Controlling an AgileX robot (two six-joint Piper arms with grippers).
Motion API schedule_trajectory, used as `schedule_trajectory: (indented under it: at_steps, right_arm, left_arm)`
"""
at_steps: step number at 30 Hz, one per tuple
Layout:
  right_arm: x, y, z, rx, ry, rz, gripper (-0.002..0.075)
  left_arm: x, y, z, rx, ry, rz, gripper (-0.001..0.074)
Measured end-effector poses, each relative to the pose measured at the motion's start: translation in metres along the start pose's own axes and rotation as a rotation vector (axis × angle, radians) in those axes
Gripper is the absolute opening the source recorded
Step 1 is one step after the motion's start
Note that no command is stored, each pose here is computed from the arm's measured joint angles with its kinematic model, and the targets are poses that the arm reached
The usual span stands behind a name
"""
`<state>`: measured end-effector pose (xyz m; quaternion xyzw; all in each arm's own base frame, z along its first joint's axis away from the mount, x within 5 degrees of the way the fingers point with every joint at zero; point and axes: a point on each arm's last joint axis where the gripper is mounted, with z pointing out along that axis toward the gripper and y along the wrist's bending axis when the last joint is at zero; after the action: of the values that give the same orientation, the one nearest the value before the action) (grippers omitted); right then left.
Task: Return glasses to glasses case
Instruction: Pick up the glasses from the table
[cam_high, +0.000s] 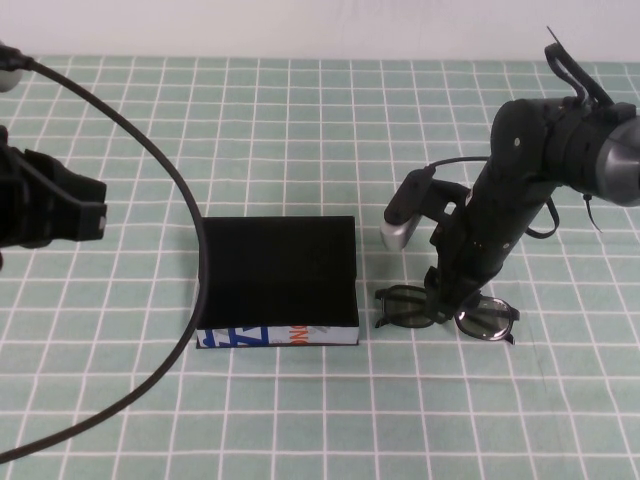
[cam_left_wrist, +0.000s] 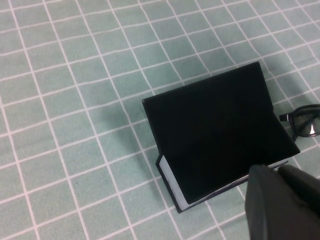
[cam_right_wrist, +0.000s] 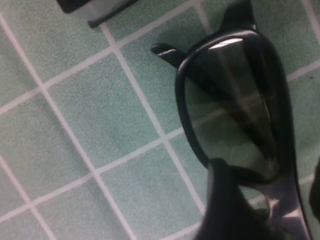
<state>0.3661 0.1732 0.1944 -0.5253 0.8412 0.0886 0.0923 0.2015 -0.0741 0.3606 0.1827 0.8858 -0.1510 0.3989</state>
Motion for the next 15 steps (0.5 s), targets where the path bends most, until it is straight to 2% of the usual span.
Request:
schedule_trajectory:
  at_steps: [4, 7, 9, 15]
  right_arm:
    - [0.0, 0.0, 0.0, 0.0, 0.0, 0.0, 0.0244]
    - [0.001, 0.0011, 0.0, -0.012, 0.011, 0.0, 0.0108]
    - [0.0017, 0.002, -0.0002, -0.022, 0.02, 0.0, 0.0046]
    - [0.0009, 0.003, -0.0036, -0.036, 0.026, -0.001, 0.0013]
  left_arm:
    - [0.0004, 0.0006, 0.0, -0.006, 0.004, 0.007, -0.0001]
    - [0.0008, 0.0014, 0.0, -0.016, 0.009, 0.018, -0.0001]
    - [0.0013, 0.0015, 0.0, -0.016, 0.014, 0.02, -0.0001]
    - [0.0016, 0.0014, 0.0, -0.015, 0.018, 0.02, -0.0001]
